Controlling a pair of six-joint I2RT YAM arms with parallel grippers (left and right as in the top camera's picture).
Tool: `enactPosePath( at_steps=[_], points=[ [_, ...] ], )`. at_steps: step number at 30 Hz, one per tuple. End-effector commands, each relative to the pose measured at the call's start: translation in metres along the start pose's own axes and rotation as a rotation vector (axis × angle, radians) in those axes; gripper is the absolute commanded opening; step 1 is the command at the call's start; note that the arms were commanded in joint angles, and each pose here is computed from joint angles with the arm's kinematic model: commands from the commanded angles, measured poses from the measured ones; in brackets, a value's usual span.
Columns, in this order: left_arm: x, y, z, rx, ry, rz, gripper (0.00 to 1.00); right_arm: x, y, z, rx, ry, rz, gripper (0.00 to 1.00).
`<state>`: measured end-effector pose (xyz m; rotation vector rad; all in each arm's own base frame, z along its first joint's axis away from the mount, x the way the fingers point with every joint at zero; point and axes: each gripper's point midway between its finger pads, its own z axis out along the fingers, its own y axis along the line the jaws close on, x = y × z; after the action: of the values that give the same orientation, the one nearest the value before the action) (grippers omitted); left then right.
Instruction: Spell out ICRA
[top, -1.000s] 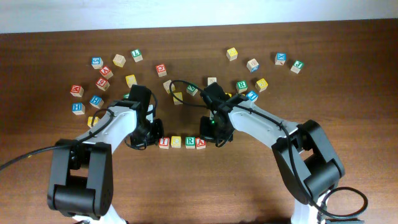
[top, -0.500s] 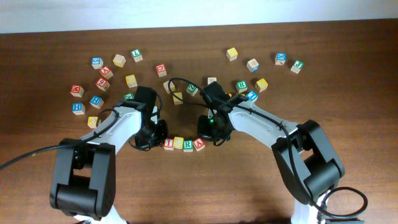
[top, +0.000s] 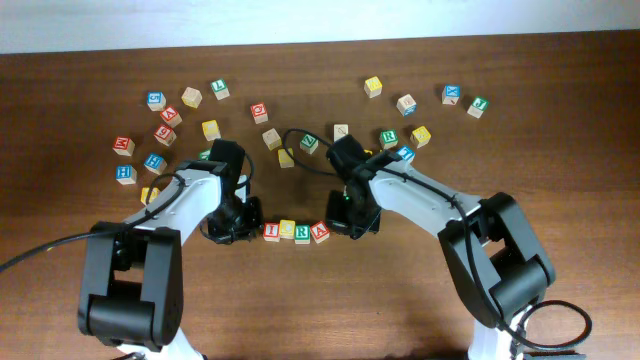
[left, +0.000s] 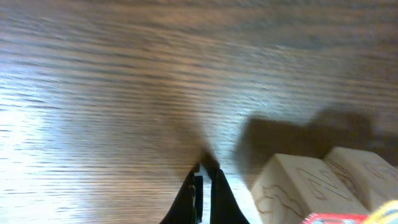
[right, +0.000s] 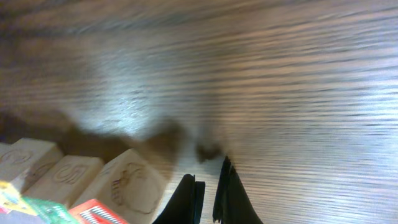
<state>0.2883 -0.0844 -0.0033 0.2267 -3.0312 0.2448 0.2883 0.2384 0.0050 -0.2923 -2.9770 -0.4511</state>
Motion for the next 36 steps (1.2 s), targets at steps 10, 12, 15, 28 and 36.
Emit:
enactPosePath(
  at_steps=[10,12,15,28,36],
  points=[
    [0.016,-0.016,0.013,0.053,0.072,0.053,0.00,0.010,0.017,0.009,-0.060,0.041,-0.001,0.04],
    [0.015,-0.013,0.013,0.039,0.068,0.052,0.00,0.004,0.012,0.008,-0.043,0.019,-0.017,0.04],
    [0.011,0.004,0.013,-0.047,0.047,0.043,0.00,-0.011,-0.005,0.002,-0.014,-0.006,-0.011,0.04],
    [0.060,-0.054,-0.023,0.172,0.167,0.068,0.00,-0.066,0.027,-0.090,-0.068,-0.128,-0.150,0.04],
    [0.030,-0.030,-0.016,-0.040,0.004,-0.015,0.00,-0.063,0.024,-0.089,-0.058,-0.114,-0.145,0.04]
  ],
)
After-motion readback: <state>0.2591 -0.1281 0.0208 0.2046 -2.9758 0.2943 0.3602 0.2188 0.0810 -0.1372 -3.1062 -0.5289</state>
